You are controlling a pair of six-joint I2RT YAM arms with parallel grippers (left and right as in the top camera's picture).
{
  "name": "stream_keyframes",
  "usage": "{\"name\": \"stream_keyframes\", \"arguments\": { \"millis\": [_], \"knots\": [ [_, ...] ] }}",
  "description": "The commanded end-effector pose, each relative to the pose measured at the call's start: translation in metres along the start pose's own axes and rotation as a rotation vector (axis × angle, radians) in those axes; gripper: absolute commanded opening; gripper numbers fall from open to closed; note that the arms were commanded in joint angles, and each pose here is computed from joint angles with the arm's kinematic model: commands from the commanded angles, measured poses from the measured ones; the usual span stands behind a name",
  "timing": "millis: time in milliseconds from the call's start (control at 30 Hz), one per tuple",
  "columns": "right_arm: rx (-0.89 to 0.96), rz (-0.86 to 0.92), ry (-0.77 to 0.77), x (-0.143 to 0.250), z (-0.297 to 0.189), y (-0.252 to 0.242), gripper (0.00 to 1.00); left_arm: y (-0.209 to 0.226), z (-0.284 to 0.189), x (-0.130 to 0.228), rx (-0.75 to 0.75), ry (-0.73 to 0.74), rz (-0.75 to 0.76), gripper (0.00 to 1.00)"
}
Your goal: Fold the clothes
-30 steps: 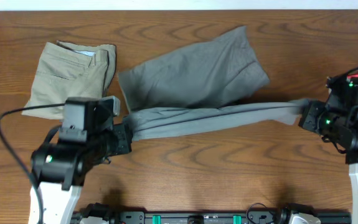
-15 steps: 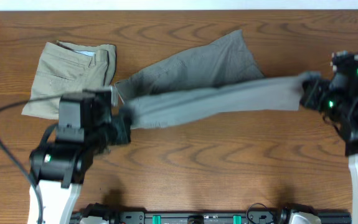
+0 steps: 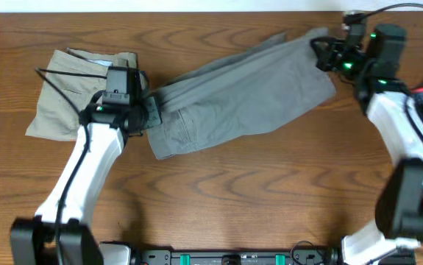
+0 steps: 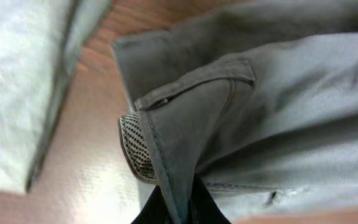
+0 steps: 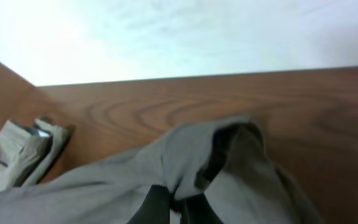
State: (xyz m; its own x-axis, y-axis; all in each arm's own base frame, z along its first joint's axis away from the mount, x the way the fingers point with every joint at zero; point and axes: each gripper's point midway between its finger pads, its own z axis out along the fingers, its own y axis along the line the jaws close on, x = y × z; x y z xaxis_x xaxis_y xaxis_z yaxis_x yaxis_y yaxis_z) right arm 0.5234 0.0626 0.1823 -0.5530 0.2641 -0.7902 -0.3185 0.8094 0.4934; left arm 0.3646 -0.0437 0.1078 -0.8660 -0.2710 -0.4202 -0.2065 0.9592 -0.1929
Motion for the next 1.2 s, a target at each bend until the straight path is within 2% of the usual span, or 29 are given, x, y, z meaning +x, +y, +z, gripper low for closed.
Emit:
{"name": "stream_keyframes", "arguments": {
  "millis": [0, 33, 67, 133, 167, 200, 233, 300, 400, 467, 500, 600, 667, 700, 767, 900, 1067, 1133, 1167],
  "knots": [
    [0.018, 0.074, -0.014, 0.009, 0.024, -0.018, 0.01, 0.041, 0.014, -0.012, -0.163, -0.031, -0.059, 0.07],
    [0.012, 0.075, -0.013, 0.016, 0.032, -0.022, 0.01, 0.045, 0.019, -0.013, -0.18, -0.031, -0.063, 0.08],
    [0.009, 0.088, -0.011, 0.021, 0.039, -0.025, 0.01, 0.048, 0.024, -0.014, -0.192, -0.032, -0.067, 0.13],
    [0.013, 0.101, 0.0, 0.035, 0.05, -0.034, 0.03, 0.05, 0.032, -0.018, -0.193, -0.042, -0.065, 0.48],
    [0.02, 0.107, 0.007, 0.039, 0.053, -0.038, 0.17, 0.05, 0.034, -0.02, -0.192, -0.046, -0.053, 0.66],
    [0.026, 0.113, 0.017, 0.043, 0.054, -0.04, 0.22, 0.049, 0.034, -0.021, -0.191, -0.048, -0.034, 0.79],
    [0.034, 0.112, 0.023, 0.045, 0.052, -0.044, 0.25, 0.048, 0.031, -0.022, -0.189, -0.052, -0.013, 0.85],
    [0.054, 0.125, 0.025, 0.039, 0.042, -0.05, 0.36, 0.048, 0.021, -0.024, -0.193, -0.054, 0.03, 0.96],
    [0.047, 0.158, 0.045, 0.03, 0.022, -0.047, 0.37, 0.045, -0.005, -0.03, -0.188, -0.082, 0.061, 0.99],
    [0.017, 0.183, 0.081, 0.029, 0.008, -0.035, 0.37, 0.038, -0.025, -0.033, -0.156, -0.119, 0.064, 0.99],
    [-0.004, 0.18, 0.108, 0.031, 0.003, -0.027, 0.37, 0.031, -0.033, -0.033, -0.119, -0.128, 0.075, 0.94],
    [0.005, 0.179, 0.221, 0.052, -0.012, -0.009, 0.4, 0.009, -0.047, -0.024, -0.01, -0.115, 0.126, 0.59],
    [0.074, 0.205, 0.328, 0.081, -0.018, -0.01, 0.43, 0.003, -0.044, -0.013, 0.014, -0.073, 0.145, 0.44],
    [0.114, 0.214, 0.373, 0.094, -0.019, -0.013, 0.43, 0.001, -0.04, -0.007, 0.02, -0.049, 0.154, 0.4],
    [0.189, 0.21, 0.444, 0.121, -0.015, -0.019, 0.4, -0.004, -0.026, 0.006, 0.036, 0.008, 0.167, 0.38],
    [0.243, 0.179, 0.485, 0.152, 0.014, -0.027, 0.06, -0.015, 0.012, 0.033, 0.065, 0.144, 0.227, 0.34],
    [0.271, 0.162, 0.418, 0.165, 0.051, -0.047, 0.03, -0.016, 0.043, 0.052, 0.058, 0.235, 0.253, 0.33],
    [0.343, 0.187, 0.437, 0.18, 0.051, -0.064, 0.01, -0.013, 0.051, 0.057, 0.05, 0.264, 0.251, 0.33],
    [0.442, 0.225, 0.472, 0.193, 0.042, -0.08, 0.01, -0.012, 0.054, 0.06, 0.046, 0.277, 0.25, 0.34]
  ]
}}
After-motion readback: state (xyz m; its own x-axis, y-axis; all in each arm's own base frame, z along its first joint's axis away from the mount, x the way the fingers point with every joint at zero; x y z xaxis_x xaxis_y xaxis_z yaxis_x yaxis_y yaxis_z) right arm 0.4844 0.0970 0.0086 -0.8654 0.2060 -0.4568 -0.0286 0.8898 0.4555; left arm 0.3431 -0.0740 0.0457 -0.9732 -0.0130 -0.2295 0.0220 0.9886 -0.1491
